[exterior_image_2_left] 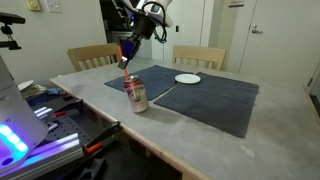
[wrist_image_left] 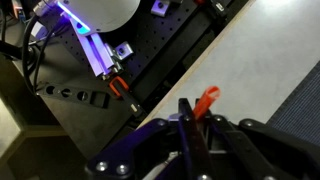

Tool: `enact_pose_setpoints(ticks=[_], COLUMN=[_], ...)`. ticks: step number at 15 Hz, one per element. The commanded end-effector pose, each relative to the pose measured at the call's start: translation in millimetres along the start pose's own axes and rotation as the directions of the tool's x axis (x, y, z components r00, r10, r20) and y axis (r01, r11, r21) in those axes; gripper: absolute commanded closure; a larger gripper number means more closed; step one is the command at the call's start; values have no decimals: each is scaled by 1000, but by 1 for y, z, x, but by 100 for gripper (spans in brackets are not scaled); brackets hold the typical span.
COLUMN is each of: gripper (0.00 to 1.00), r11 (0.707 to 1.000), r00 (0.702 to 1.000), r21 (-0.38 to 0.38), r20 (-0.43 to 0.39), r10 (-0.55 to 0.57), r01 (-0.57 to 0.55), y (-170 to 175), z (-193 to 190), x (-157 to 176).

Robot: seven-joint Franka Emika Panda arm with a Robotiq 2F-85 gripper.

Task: Remove the straw from the can

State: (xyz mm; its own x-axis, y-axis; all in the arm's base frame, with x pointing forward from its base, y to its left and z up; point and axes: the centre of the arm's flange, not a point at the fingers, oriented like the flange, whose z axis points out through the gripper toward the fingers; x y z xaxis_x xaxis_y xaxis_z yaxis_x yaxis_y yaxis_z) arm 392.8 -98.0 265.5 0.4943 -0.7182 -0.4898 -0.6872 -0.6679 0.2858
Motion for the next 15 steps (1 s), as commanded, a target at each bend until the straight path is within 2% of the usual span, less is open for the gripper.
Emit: enact_pose_setpoints(ticks=[1,7,15], gripper=[98,98,98], r11=[999,997,996], r00=[1000,998,997], r21=[41,55,25], r20=[7,-39,-20], r10=[-17,-48,-80], r01=[16,50,81], y=[2,5,14], z=[-13,-46,-98], x=[4,9,2])
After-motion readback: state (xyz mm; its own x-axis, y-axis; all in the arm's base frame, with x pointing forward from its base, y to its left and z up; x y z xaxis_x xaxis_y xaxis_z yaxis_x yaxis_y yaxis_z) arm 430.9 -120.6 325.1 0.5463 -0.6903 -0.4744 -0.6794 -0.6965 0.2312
